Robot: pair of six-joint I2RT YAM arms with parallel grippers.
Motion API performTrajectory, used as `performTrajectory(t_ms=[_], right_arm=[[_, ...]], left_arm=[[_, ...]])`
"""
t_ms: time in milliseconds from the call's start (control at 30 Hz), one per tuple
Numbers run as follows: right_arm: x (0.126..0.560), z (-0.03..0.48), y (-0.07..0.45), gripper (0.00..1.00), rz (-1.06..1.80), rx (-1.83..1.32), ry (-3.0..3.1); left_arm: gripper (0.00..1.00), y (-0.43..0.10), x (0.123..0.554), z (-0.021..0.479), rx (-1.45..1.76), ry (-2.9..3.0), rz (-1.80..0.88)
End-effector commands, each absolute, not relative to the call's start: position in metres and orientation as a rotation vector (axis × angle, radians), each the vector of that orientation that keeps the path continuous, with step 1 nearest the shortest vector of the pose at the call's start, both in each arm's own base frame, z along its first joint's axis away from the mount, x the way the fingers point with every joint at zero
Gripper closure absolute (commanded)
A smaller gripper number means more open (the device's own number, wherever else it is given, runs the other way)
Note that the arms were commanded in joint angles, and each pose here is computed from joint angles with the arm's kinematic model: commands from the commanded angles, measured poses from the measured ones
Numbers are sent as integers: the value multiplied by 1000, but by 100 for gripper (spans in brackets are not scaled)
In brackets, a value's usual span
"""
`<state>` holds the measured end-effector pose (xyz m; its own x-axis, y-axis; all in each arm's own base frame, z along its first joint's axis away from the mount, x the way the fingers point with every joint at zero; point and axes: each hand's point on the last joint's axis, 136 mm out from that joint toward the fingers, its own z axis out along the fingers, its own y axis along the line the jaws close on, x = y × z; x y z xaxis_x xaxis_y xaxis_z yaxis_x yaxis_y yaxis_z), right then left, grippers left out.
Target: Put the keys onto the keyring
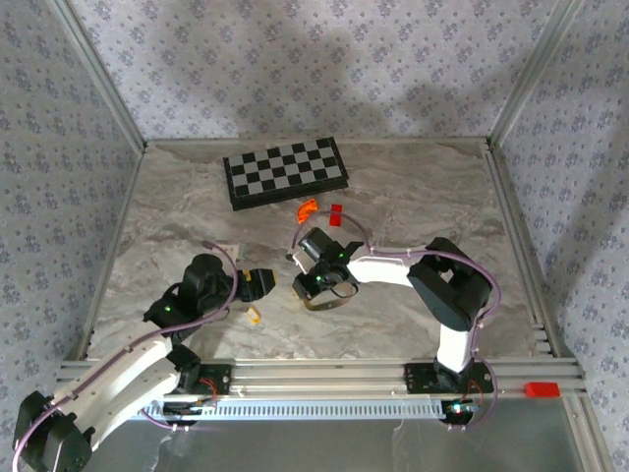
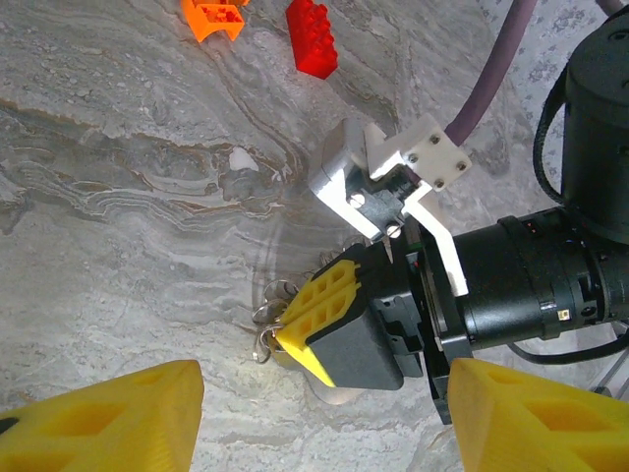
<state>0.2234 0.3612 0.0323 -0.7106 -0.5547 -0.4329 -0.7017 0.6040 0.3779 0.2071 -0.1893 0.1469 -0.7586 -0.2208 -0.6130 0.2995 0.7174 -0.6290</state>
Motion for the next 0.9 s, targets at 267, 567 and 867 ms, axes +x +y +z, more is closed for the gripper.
performTrajectory(t_ms=[267,567,867], right_arm=[[217,84,353,100,794,-1140,2321],[193,179,338,100,1033,-1152,1890],[146,273,308,100,1244,-1193,1398]], left_arm=[[34,-193,207,174,128,2131,-1010],[35,-219,188,236,360,1903,-1158],[41,-259,132,310,759,1535,-1277]])
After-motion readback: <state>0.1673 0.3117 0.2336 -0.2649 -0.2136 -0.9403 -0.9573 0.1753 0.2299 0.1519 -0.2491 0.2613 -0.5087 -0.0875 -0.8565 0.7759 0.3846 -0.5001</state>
